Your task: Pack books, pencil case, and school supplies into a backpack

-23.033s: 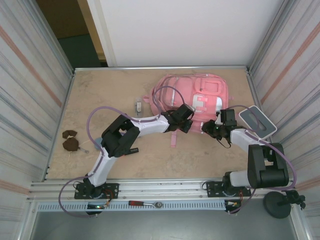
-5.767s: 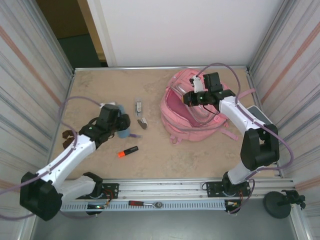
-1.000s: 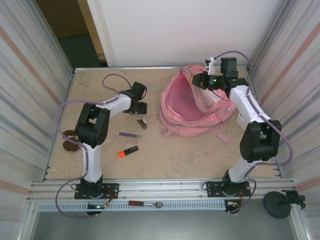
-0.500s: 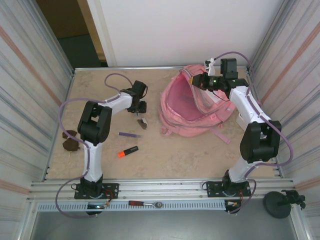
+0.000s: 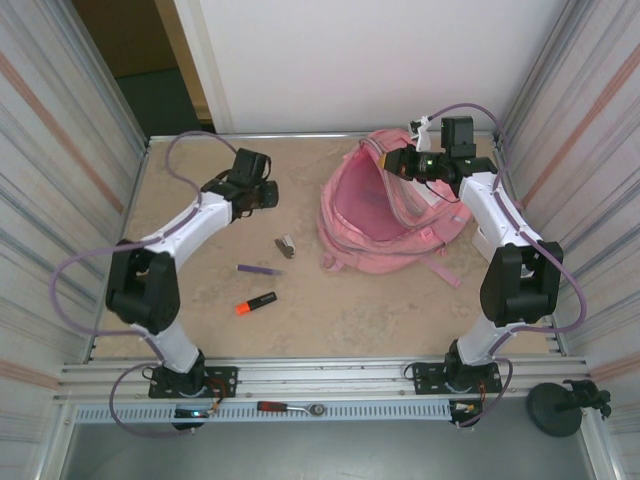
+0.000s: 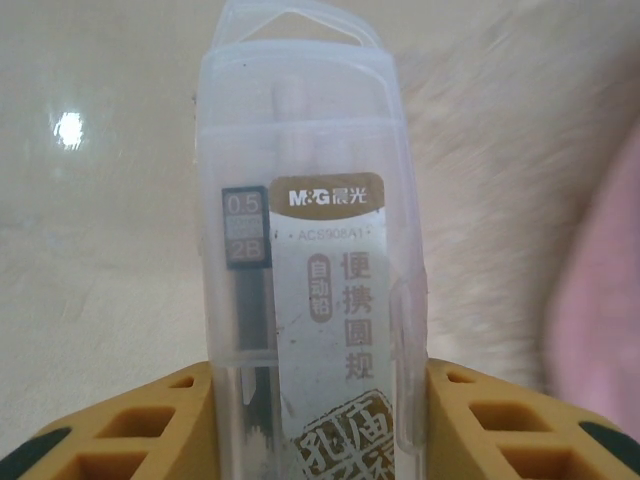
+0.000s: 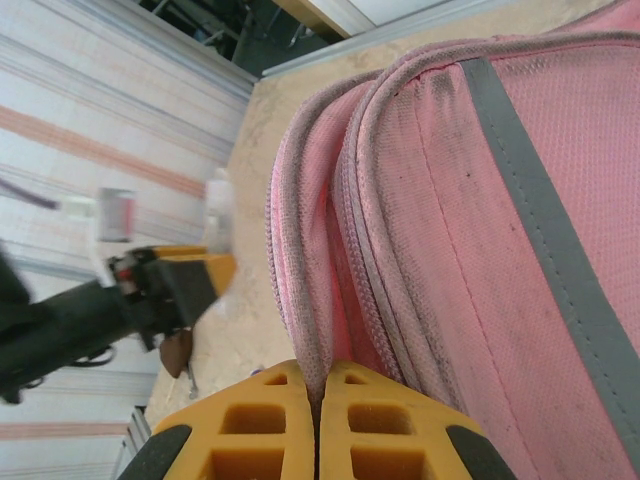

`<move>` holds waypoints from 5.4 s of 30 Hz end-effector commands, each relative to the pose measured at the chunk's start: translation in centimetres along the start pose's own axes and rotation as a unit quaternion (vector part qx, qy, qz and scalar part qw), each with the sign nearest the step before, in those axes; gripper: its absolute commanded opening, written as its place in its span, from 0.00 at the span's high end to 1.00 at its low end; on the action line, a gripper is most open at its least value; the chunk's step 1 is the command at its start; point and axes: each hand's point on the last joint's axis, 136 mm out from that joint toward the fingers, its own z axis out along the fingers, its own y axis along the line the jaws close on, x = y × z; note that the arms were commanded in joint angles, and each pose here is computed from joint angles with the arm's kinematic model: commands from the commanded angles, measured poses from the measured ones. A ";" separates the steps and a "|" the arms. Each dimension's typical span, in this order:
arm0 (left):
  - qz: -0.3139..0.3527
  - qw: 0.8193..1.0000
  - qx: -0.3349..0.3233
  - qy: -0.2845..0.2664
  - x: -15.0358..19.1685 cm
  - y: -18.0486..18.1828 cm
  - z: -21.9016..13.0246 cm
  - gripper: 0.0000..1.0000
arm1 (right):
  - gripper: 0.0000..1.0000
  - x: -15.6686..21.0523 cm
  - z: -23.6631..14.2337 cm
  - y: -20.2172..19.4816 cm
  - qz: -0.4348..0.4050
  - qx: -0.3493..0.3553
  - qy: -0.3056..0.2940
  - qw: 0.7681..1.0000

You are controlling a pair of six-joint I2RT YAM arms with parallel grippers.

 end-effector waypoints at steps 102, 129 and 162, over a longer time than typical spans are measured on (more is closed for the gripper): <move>-0.073 0.962 0.261 0.045 4.6 -9.5 0.8 0.09 | 0.25 7.7 -7.7 -14.4 0.123 0.201 -0.099 0.967; -0.064 0.873 0.457 0.155 8.4 -21.6 1.3 0.11 | 0.18 1.6 2.8 -17.7 0.156 0.162 -0.051 0.973; 0.054 0.940 0.335 0.032 7.3 -14.2 -8.2 0.05 | 0.19 4.1 -3.1 -5.2 -0.050 0.235 -0.041 0.970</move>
